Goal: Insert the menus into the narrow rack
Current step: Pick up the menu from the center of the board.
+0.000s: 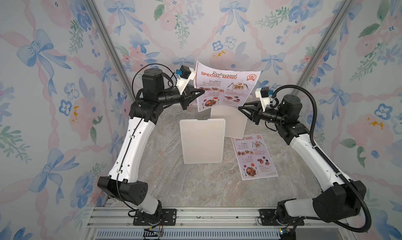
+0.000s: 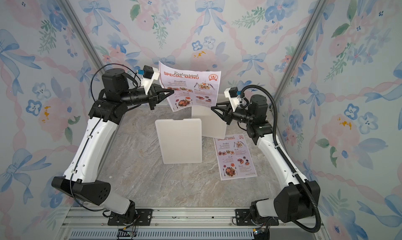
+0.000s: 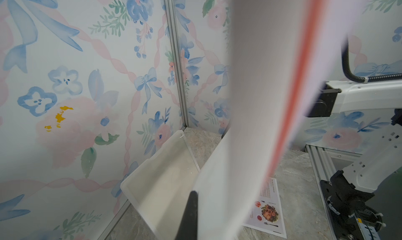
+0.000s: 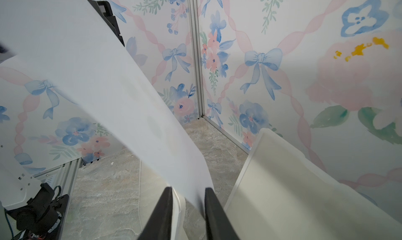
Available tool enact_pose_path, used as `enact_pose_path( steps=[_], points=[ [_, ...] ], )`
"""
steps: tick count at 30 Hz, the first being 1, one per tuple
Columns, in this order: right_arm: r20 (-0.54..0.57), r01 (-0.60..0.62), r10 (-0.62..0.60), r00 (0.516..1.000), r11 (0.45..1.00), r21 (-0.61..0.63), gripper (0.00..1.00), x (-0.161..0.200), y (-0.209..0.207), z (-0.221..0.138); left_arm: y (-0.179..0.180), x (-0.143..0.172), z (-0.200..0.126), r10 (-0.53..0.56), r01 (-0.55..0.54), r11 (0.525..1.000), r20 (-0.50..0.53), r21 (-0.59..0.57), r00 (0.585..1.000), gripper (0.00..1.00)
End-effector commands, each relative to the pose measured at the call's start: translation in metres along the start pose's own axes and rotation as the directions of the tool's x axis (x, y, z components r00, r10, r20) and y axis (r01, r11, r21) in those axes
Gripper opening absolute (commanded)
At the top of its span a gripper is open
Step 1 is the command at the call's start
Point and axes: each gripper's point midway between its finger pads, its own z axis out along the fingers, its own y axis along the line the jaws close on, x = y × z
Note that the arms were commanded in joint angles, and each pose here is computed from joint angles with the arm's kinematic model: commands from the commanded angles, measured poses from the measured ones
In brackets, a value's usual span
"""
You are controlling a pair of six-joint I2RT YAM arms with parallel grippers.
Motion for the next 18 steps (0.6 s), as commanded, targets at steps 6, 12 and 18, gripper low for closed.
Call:
enact_pose_path(
  steps=[6,12,18],
  points=[
    [0.031,0.075,-0.074,0.997,0.997,-0.023,0.27,-0.022,0.004,0.003,-0.008,-0.014,-0.007,0.017,-0.018,0.999,0.034,0.029,0.999,0.0],
    [0.052,0.079,-0.075,0.996,0.993,-0.083,0.23,-0.033,0.014,0.006,-0.006,-0.011,-0.003,-0.009,0.007,0.999,0.031,0.042,0.999,0.0],
    [0.062,0.049,-0.044,0.997,0.996,-0.076,0.07,-0.034,0.015,0.008,-0.002,-0.011,-0.003,-0.016,0.016,1.0,0.028,0.024,0.999,0.0]
  ],
)
